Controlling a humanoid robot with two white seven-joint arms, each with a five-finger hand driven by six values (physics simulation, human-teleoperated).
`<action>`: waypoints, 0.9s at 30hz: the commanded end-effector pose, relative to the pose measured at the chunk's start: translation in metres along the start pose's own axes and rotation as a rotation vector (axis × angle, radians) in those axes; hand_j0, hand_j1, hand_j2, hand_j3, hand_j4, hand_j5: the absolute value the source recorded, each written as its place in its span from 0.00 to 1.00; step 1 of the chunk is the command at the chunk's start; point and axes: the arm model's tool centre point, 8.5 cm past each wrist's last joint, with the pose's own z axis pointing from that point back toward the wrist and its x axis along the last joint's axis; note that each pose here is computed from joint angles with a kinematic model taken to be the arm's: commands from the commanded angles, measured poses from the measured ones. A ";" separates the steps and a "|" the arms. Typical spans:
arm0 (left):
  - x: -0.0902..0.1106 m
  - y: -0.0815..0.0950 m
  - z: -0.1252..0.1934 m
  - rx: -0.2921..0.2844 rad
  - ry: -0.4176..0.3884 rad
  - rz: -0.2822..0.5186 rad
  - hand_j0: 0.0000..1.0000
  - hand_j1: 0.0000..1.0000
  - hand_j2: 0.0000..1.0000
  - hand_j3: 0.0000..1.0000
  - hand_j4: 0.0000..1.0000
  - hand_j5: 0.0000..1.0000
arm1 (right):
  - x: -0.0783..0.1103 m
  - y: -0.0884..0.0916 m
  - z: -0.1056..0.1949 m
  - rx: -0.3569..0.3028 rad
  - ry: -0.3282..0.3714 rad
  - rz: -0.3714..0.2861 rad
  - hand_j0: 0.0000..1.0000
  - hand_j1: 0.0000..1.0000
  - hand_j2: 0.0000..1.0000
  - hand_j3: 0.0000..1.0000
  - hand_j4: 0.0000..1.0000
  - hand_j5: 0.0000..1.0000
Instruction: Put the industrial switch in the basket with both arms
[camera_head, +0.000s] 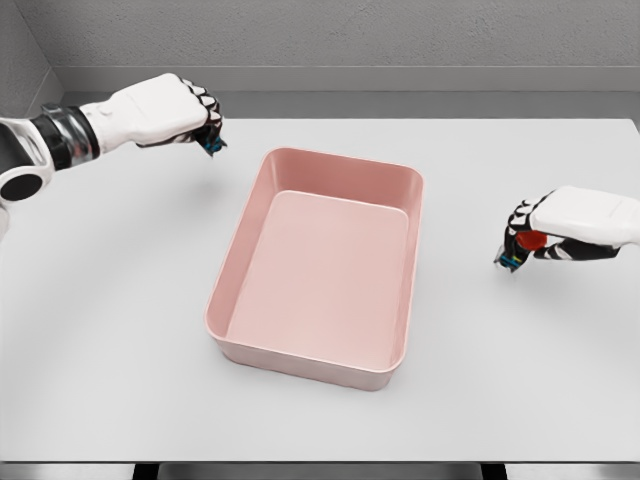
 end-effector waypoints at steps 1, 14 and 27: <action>0.003 0.027 0.009 0.083 -0.014 -0.013 0.36 0.36 0.36 0.36 0.36 0.36 | 0.003 -0.003 -0.001 -0.008 -0.007 0.004 0.44 0.44 0.44 0.44 0.44 0.44; 0.072 0.043 0.003 0.175 -0.180 -0.049 0.36 0.36 0.36 0.36 0.36 0.36 | 0.009 -0.040 0.002 -0.075 -0.004 0.069 0.45 0.45 0.45 0.45 0.45 0.45; 0.126 0.032 -0.030 0.155 -0.318 -0.055 0.46 0.46 0.46 0.46 0.46 0.46 | 0.018 -0.068 -0.006 -0.147 -0.037 0.110 0.45 0.45 0.45 0.45 0.45 0.45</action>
